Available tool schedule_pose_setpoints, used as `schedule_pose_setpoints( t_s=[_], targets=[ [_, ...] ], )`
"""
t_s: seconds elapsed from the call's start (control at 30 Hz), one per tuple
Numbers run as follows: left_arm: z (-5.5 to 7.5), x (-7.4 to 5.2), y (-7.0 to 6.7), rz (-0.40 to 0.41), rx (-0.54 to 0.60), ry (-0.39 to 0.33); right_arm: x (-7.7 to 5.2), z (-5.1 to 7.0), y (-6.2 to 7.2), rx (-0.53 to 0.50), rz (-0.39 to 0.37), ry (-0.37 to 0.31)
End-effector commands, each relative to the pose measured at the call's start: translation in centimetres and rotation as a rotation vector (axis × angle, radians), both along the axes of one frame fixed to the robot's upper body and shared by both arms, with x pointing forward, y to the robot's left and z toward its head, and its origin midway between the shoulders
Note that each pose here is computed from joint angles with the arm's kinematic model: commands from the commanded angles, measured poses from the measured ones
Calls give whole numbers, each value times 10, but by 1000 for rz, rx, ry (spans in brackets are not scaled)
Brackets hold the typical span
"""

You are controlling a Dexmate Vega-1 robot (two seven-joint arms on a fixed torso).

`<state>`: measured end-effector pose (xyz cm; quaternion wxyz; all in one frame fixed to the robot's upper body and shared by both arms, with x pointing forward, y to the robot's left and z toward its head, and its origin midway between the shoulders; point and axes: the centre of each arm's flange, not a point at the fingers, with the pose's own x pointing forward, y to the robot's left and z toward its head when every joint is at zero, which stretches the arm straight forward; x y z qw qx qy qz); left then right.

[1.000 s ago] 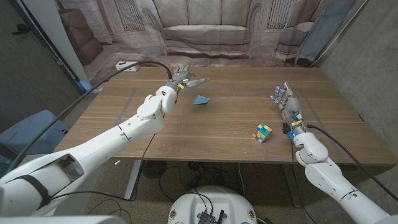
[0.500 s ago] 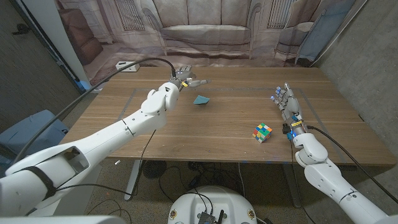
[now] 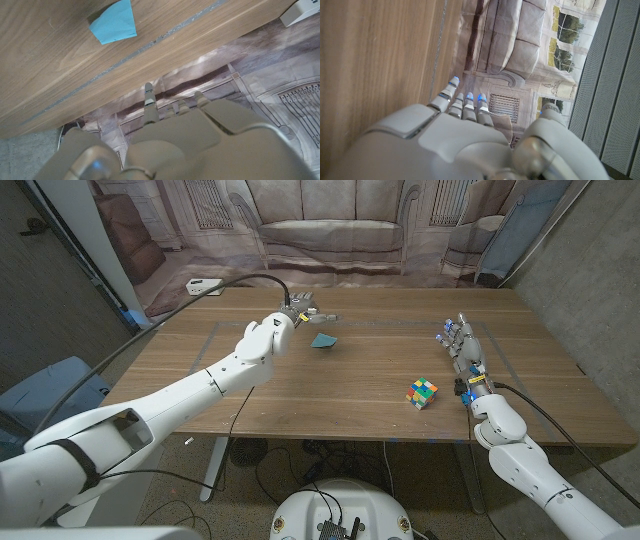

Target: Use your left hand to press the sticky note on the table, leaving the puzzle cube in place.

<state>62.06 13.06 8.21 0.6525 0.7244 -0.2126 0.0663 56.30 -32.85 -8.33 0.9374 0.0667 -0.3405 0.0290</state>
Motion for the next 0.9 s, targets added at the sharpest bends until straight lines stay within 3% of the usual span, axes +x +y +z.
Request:
schedule_pose_setpoints(
  t_s=[0.03,0.9],
  targets=[
    [-10,12,-8,3,28,44,-3,-1,-2,7,-9,1],
    [-28,32,-16,-6,30,102,-6,-2,-2,14,-10,3]
  ],
)
